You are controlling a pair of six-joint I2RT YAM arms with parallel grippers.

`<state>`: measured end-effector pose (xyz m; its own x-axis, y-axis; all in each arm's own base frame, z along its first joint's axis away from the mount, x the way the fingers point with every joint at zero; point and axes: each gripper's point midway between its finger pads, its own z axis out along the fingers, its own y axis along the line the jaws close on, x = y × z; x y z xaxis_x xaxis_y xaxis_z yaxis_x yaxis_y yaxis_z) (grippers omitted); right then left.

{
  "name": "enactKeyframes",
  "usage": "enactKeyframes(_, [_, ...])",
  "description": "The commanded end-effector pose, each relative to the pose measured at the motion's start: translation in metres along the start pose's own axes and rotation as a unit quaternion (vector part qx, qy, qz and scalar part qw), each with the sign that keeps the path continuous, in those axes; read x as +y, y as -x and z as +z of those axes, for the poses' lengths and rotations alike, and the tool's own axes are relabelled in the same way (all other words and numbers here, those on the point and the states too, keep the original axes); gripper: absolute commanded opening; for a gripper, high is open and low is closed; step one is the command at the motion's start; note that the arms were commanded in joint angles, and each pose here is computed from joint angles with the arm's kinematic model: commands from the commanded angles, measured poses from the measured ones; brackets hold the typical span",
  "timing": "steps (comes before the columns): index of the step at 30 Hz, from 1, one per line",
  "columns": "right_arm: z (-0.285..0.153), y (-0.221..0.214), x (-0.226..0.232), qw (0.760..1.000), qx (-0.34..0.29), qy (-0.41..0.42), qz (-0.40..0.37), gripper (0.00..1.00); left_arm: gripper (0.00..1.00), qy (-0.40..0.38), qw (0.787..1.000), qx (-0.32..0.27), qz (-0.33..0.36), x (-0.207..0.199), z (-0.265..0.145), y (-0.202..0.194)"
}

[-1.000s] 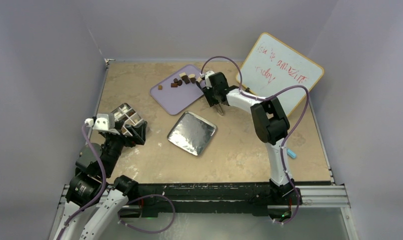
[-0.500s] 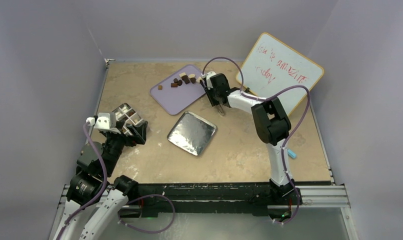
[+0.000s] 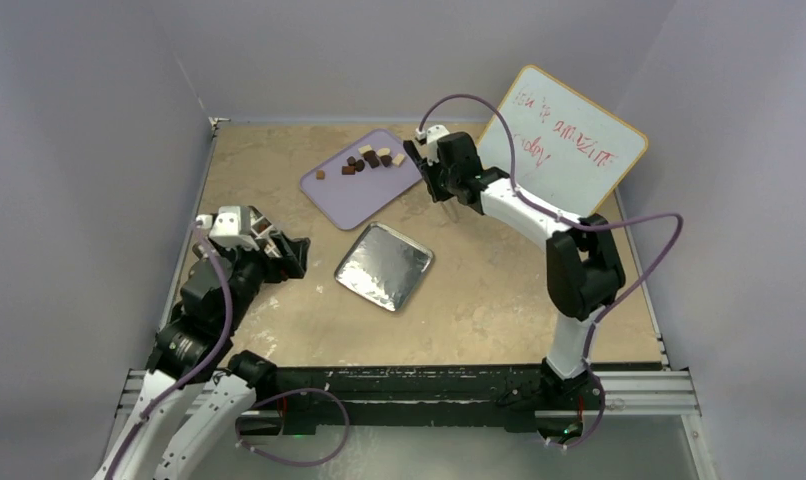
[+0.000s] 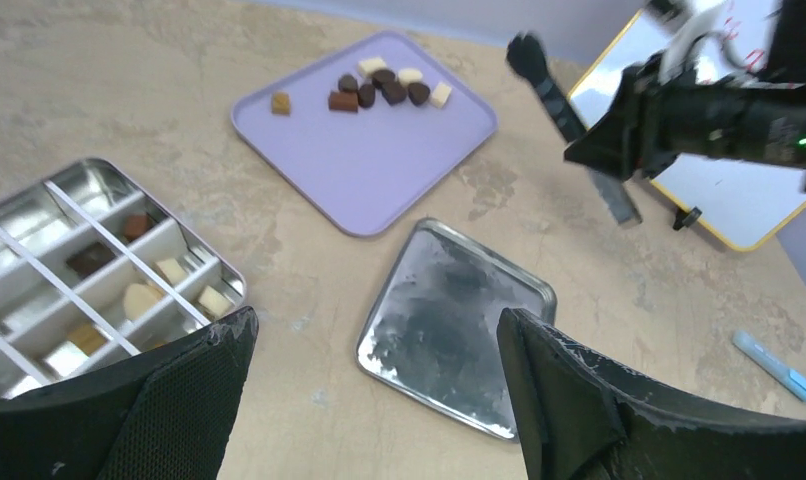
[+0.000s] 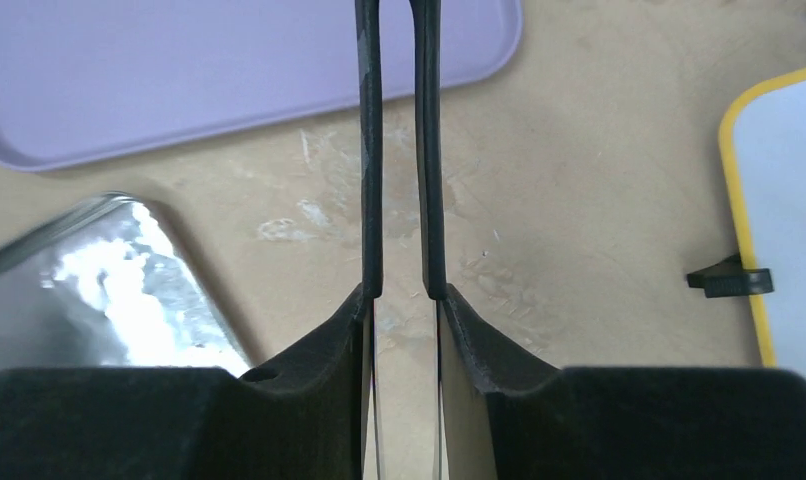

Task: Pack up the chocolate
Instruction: Pick up the clamp from the plate.

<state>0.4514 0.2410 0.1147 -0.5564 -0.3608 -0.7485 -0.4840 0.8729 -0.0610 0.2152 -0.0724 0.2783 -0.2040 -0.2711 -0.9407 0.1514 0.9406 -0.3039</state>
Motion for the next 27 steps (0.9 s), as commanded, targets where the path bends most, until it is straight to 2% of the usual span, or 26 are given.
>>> enactKeyframes(1, [-0.033, 0.014, 0.02, 0.998, -0.023, 0.051, 0.028, 0.29, 0.88, -0.017, 0.998, 0.028, -0.049, -0.017, 0.013, -0.001])
enactKeyframes(10, [-0.075, 0.03, 0.087, 0.99, -0.058, 0.13, 0.023, 0.29, 0.86, -0.066, 0.992, 0.064, -0.09, -0.052, 0.041, 0.004])
enactKeyframes(17, [-0.108, 0.04, 0.156, 0.974, -0.094, 0.207, -0.005, 0.29, 0.87, -0.06, 0.989, 0.079, -0.106, -0.065, 0.068, 0.015])
enactKeyframes(27, [-0.146, 0.05, 0.192, 0.96, -0.131, 0.247, -0.025, 0.29, 0.88, -0.068, 0.986, 0.061, -0.14, -0.077, 0.097, 0.022])
